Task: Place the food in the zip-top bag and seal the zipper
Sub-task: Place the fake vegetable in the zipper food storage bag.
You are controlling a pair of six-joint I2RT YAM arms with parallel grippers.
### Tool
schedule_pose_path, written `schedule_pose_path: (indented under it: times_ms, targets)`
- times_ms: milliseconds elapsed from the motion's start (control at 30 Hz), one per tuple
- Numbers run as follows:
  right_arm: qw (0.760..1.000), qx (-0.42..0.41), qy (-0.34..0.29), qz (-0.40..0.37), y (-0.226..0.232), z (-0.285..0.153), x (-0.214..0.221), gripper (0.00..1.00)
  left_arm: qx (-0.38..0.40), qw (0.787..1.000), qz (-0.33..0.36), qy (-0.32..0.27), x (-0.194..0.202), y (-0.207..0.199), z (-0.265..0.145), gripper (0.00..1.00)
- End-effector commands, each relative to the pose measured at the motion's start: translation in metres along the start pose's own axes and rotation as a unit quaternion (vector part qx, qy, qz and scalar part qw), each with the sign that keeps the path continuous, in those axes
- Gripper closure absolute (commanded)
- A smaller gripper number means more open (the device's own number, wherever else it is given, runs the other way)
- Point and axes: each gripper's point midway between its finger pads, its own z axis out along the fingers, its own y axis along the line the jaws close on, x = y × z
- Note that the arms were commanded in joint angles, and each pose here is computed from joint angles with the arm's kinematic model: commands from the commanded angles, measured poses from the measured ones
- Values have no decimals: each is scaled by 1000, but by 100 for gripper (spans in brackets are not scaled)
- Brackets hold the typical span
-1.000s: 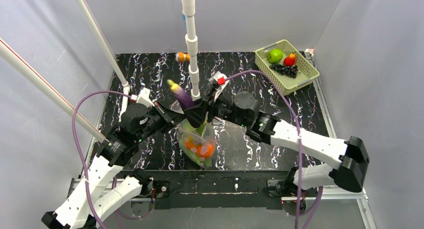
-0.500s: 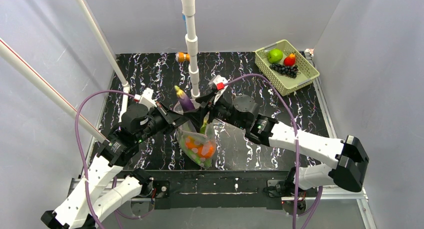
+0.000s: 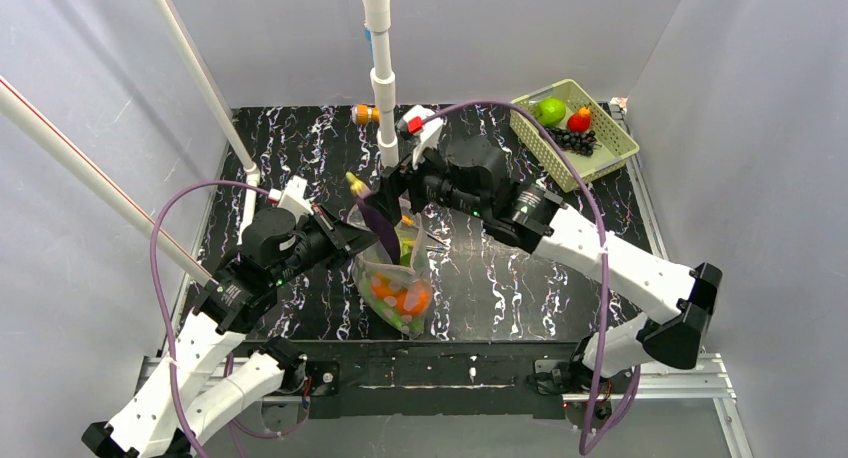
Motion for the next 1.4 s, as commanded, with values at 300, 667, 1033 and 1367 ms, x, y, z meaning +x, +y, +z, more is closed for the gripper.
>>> schedule_pose_path:
  times_ms: [300, 667, 1033, 1367]
  targets:
    - [998, -6, 41, -42, 0, 51, -7, 9, 22, 1000, 7, 7, 0, -11, 1, 100]
    - [998, -18, -46, -33, 8, 34, -44, 79, 23, 1000, 5, -12, -5, -13, -5, 100]
    - [963, -4, -268, -28, 3, 17, -47, 99, 22, 1000, -9, -19, -8, -13, -4, 100]
    - [963, 56, -257, -60, -10, 35, -21, 82, 25, 999, -12, -25, -11, -16, -5, 100]
